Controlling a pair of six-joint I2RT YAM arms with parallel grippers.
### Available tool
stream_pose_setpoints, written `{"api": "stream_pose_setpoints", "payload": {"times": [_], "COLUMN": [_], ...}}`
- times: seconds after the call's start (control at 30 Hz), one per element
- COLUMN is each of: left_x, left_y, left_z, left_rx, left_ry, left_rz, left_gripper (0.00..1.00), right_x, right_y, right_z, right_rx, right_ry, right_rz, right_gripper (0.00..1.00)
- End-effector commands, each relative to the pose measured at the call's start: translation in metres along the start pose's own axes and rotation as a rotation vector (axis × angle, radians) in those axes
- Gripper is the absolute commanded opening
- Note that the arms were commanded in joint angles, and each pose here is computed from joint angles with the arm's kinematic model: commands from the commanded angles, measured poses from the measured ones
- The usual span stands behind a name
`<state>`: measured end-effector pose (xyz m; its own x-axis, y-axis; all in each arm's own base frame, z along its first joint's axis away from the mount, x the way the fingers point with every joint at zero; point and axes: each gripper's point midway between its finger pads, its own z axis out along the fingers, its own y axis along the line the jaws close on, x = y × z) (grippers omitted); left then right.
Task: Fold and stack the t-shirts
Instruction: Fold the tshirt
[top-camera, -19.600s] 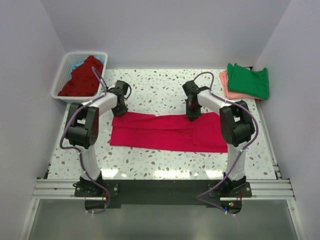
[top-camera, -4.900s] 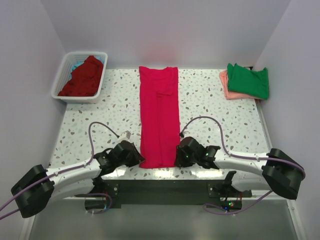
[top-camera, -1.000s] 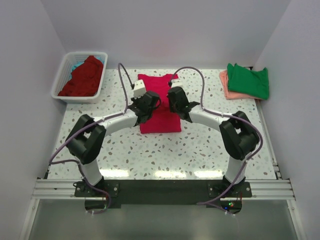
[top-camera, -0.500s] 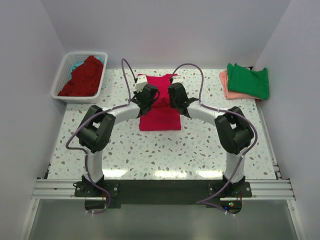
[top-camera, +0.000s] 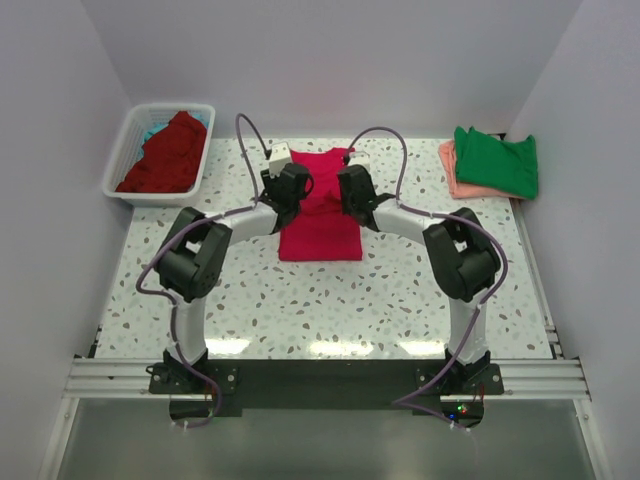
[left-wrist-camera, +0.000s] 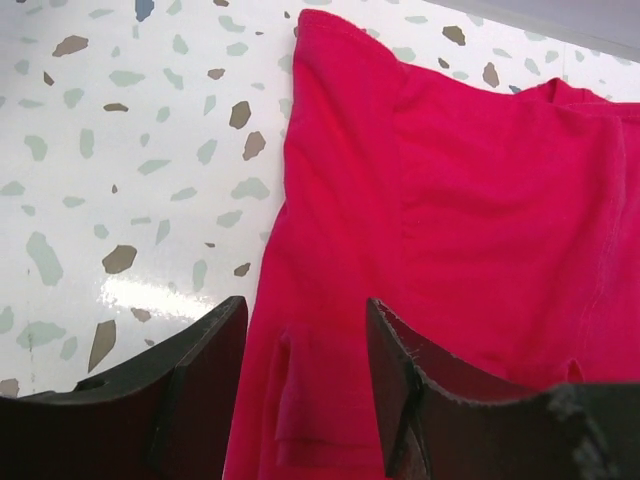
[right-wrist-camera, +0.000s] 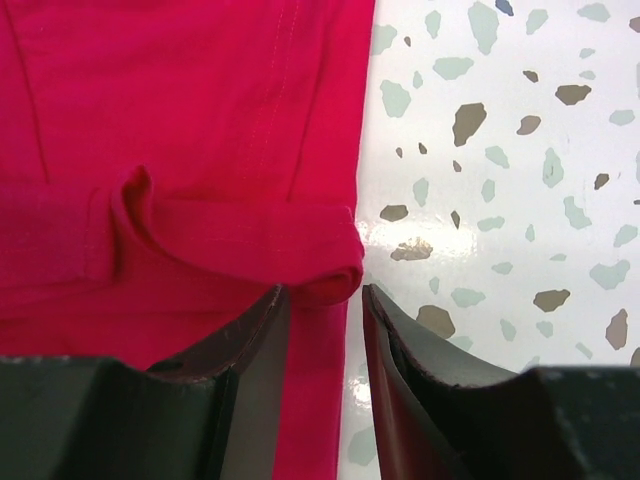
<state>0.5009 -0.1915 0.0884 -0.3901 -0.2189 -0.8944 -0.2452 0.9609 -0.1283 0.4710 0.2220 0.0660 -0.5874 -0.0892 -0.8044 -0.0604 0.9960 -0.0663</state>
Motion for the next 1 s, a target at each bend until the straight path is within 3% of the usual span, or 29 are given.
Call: {"api": "stream_pose_setpoints", "payload": {"times": [0.0, 0.27, 0.4, 0.57, 0.6, 0.7, 0.97], "left_x": [-0.048, -0.030, -0.004, 0.019, 0.023, 0.026, 0.055], "left_y": [0.002, 0.011, 0.013, 0.019, 0.019, 0.016, 0.010], "left_z": [-0.012, -0.045, -0.067, -0.084, -0.086, -0.084, -0.070], "left_rx": [0.010, 0.076, 0.152, 0.202, 0.206, 0.202, 0.201], "left_ry": [-0.153, -0.041, 0.088, 0.161, 0.177, 0.196, 0.267], "left_rz": [-0.086, -0.077, -0.045, -0.002, 0.009, 0.024, 0.034], "left_gripper": [0.56, 0.56, 0.56, 0.52, 0.40, 0.29, 0.22], "right_x": [-0.050, -0.066, -0.043, -0.012, -0.007, -0.005, 0.014], "right_y": [-0.004, -0.016, -0.018, -0.018, -0.015, -0.008, 0.005], "right_z": [-0.014, -0.042, -0.057, -0.059, -0.058, -0.058, -0.048], "right_rx": [0.015, 0.019, -0.014, -0.048, -0.060, -0.101, -0.152], "right_ry": [-0.131, -0.163, -0.092, -0.027, -0.010, 0.003, 0.074], "right_rz": [0.070, 0.086, 0.088, 0.070, 0.060, 0.049, 0.013], "right_gripper": [0.39, 0.44, 0.45, 0.43, 0.40, 0.36, 0.35]}}
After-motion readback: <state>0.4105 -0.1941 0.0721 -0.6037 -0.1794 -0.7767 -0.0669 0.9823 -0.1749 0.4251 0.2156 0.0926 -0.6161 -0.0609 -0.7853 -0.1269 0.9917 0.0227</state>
